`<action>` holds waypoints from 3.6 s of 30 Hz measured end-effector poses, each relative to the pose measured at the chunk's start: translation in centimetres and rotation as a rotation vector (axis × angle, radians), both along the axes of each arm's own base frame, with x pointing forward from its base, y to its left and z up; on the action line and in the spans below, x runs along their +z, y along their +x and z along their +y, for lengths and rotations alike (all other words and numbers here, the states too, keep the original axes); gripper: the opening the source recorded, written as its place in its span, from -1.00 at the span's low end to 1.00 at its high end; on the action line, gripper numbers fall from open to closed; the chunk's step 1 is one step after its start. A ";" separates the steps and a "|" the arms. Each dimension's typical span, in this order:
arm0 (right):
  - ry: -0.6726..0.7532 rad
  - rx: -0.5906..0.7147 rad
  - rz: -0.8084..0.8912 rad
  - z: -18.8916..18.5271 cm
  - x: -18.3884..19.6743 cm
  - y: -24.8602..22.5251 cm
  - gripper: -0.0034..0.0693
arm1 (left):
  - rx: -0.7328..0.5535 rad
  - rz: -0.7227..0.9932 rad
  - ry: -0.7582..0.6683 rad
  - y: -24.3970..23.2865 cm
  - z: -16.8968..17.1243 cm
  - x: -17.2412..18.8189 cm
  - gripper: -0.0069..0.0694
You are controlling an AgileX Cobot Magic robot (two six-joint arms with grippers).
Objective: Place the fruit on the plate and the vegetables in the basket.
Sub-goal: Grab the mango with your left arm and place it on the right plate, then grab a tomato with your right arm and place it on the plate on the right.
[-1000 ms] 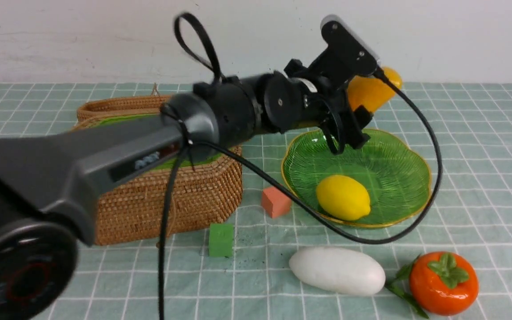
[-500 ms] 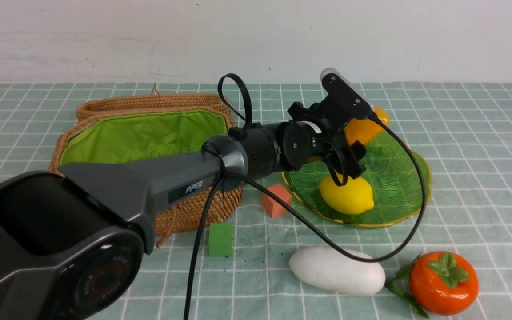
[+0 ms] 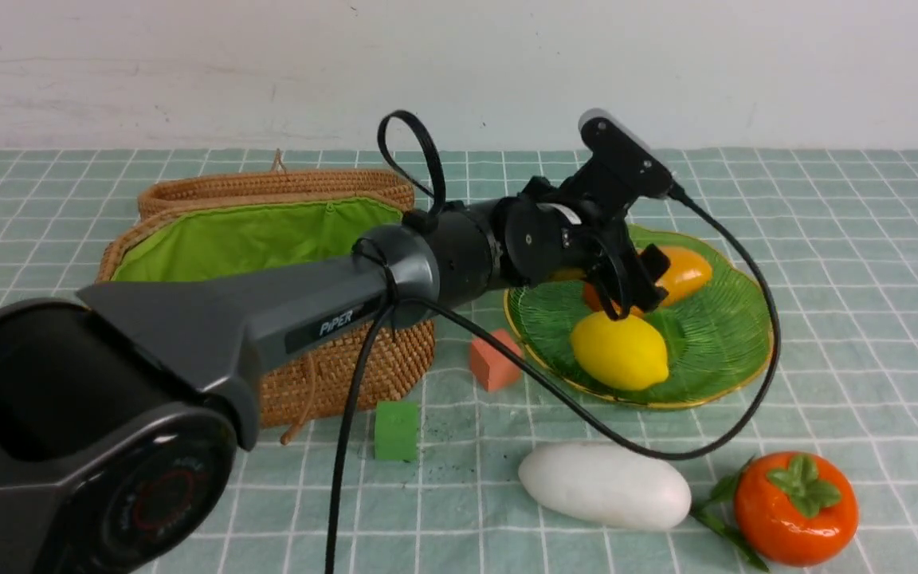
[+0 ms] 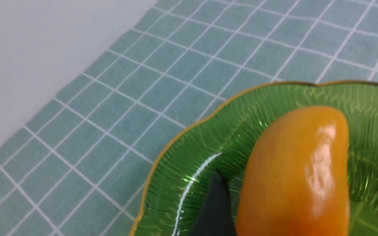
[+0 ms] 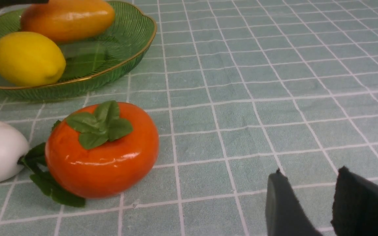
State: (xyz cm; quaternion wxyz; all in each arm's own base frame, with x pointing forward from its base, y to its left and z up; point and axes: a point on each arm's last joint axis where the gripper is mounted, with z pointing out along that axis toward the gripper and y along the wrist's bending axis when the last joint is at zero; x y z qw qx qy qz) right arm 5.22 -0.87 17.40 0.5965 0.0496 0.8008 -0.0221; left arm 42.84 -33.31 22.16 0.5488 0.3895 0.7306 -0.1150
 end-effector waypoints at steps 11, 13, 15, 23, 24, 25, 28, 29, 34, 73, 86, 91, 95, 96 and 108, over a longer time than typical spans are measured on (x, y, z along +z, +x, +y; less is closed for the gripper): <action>0.000 0.000 0.000 0.0 0.0 0.0 -0.24 | -0.239 0.104 0.178 -5.9 3.8 11.2 0.58; 0.000 0.000 0.000 0.0 0.0 0.0 -0.24 | -0.252 0.126 0.235 -7.2 5.6 13.5 0.48; 0.000 0.000 0.000 0.0 0.0 0.0 -0.24 | -0.178 0.200 0.309 -9.7 10.4 17.7 0.25; 0.000 0.000 0.000 0.0 0.0 0.0 -0.24 | 0.465 0.412 0.090 -15.3 24.7 25.2 -0.71; 0.000 0.000 0.000 0.0 0.0 0.0 -0.24 | 0.484 0.416 0.081 -15.4 25.2 25.2 -0.76; 0.000 0.000 0.000 0.0 0.0 0.0 -0.24 | 0.542 0.404 0.028 -17.3 26.9 26.0 -0.86; 0.000 0.000 0.000 0.0 0.0 0.0 -0.24 | 0.618 0.413 -0.030 -22.2 29.5 25.7 -0.85; 0.000 0.000 0.000 0.0 0.0 0.0 -0.24 | 0.630 0.419 -0.043 -24.0 30.1 25.1 -0.85; 0.000 0.000 0.000 0.0 0.0 0.0 -0.24 | 0.675 0.462 -0.084 -30.8 31.4 20.9 -0.85; 0.000 0.000 0.000 0.0 0.0 0.0 -0.24 | 0.596 -0.056 -0.522 -40.1 32.4 4.7 -0.85; 0.000 0.000 0.000 0.0 0.0 0.0 -0.24 | 0.670 0.114 -0.325 -37.8 32.5 -5.3 -0.85; 0.000 0.000 0.000 0.0 0.0 0.0 -0.24 | 0.668 0.111 -0.328 -37.8 32.5 -5.3 -0.84; 0.000 0.000 0.000 0.0 0.0 0.0 -0.24 | 0.667 0.110 -0.327 -37.8 32.5 -5.3 -0.83; 0.000 0.000 0.000 0.0 0.0 0.0 -0.24 | 0.667 0.109 -0.328 -37.8 32.5 -5.3 -0.83; 0.000 0.000 0.000 0.0 0.0 0.0 -0.24 | 0.669 0.103 -0.329 -37.8 32.5 -5.3 -0.81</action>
